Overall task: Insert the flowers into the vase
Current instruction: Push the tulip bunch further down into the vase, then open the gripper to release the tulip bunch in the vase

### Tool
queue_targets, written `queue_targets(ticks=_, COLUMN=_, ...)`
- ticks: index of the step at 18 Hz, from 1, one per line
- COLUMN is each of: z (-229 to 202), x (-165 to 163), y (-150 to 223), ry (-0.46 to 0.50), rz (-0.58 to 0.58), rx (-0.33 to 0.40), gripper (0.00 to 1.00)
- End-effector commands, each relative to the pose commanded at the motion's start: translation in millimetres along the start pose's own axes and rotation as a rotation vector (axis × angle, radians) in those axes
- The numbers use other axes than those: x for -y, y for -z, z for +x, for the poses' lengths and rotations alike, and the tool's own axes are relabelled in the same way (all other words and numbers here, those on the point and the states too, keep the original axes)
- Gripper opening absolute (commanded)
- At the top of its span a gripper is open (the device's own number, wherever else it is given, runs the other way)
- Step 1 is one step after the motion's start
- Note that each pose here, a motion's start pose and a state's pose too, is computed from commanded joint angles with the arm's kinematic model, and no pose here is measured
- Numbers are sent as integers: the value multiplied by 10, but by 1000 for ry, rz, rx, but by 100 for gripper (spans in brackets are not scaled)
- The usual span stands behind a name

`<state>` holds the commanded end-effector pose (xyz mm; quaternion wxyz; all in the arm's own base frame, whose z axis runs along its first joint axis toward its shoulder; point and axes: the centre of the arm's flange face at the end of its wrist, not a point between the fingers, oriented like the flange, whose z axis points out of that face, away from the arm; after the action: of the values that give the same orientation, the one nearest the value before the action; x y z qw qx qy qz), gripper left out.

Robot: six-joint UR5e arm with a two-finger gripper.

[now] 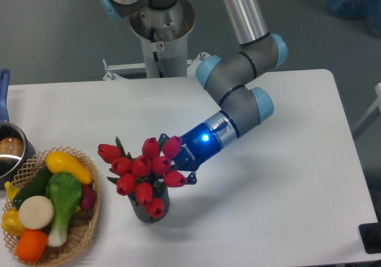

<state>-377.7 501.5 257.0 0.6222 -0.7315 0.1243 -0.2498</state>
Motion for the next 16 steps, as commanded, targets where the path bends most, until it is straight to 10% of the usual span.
queue_targets(ticks=16, z=21, x=76, y=17, ry=-26, rz=2, rx=3, gripper=54)
